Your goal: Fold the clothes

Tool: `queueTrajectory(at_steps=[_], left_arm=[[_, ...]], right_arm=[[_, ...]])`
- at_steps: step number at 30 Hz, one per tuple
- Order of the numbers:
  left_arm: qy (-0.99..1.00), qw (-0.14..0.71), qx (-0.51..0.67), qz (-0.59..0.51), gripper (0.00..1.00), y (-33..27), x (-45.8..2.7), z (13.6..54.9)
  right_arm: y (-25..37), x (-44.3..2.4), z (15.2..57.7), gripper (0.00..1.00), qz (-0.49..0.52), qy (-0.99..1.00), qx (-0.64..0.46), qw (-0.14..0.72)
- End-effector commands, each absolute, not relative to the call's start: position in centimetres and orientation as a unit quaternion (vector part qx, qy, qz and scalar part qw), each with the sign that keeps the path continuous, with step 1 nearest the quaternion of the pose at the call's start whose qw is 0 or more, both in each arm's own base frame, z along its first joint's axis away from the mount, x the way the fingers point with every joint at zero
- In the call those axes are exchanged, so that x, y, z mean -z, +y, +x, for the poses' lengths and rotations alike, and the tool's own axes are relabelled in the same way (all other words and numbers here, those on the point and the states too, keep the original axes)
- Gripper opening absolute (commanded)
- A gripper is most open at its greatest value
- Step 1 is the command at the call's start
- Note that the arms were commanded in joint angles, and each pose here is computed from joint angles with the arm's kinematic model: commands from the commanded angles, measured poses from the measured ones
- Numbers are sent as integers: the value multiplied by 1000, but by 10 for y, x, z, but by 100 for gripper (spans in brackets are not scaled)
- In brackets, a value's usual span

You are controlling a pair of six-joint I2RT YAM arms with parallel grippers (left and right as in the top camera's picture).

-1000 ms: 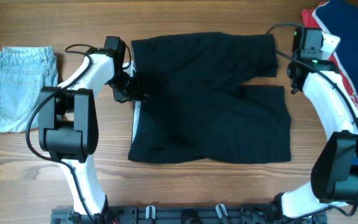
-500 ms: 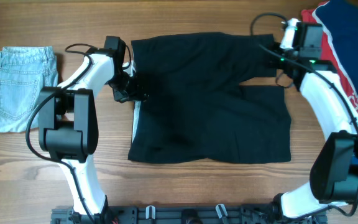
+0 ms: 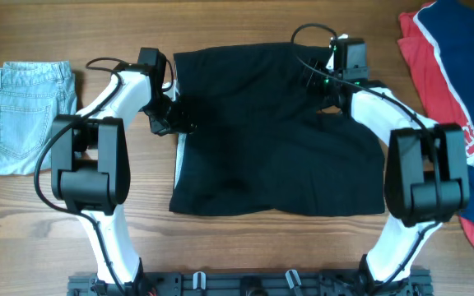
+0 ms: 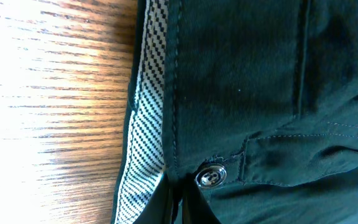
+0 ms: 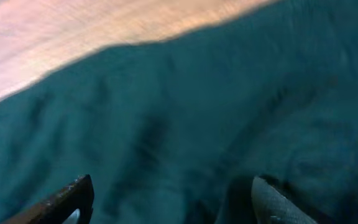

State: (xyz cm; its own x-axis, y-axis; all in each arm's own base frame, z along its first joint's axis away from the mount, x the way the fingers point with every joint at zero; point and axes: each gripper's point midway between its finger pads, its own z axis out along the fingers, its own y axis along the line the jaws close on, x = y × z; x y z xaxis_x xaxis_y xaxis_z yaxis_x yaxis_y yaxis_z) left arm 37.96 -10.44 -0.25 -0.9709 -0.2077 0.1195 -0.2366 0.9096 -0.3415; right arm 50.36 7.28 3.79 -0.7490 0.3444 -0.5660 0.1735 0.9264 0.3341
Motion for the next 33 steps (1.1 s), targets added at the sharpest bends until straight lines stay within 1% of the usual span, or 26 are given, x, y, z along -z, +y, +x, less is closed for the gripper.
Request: queueTrajectory(at_steps=[1,3,5,6,8,9,11,14,17,20,22,25,27,28,29,31,33], left_arm=[[-987,43,-91,125,4,-66,30,374],[-987,42,-92,125,4,-66,30,375],[-987,42,-92,125,4,-66,30,375],[-987,42,-92,125,4,-66,30,375],[-987,42,-92,125,4,-66,30,375],[-987,42,-92,125,4,-66,30,375],[-987,42,-92,125,4,-66,30,375],[-987,44,-91,125,4,-66,30,374],[-987,48,-90,125,4,-66,30,372],[-987,52,-89,126,4,-65,30,370],[-986,57,-88,126,4,-65,30,368],[-987,61,-88,121,4,-65,29,365],[-988,59,-88,110,4,-65,23,364],[-990,52,-88,102,4,-64,16,365],[-990,44,-82,103,4,-61,10,366],[-992,13,-61,106,4,-48,-18,369],[-992,-6,-48,113,4,-40,-36,369]], right_arm=[[56,-39,506,82,168,923,-96,334],[39,-27,490,68,186,933,-50,303],[8,-11,461,60,215,942,31,255],[-20,-6,434,59,256,935,105,220],[-55,-7,402,61,302,914,195,187],[-69,-11,389,61,314,905,229,173],[-86,-17,375,61,331,895,255,158],[-100,-36,371,61,356,883,254,169],[-109,-70,374,64,370,873,242,206],[-119,-92,367,65,376,868,241,216],[-127,-98,359,66,386,864,244,212],[-129,-94,349,71,383,874,236,185],[-108,-83,351,71,332,913,181,154],[-90,-75,352,71,307,933,132,134],[-83,-73,351,71,304,938,110,127],[-53,-69,350,70,259,960,32,102],[-45,-75,343,69,245,965,14,92]])
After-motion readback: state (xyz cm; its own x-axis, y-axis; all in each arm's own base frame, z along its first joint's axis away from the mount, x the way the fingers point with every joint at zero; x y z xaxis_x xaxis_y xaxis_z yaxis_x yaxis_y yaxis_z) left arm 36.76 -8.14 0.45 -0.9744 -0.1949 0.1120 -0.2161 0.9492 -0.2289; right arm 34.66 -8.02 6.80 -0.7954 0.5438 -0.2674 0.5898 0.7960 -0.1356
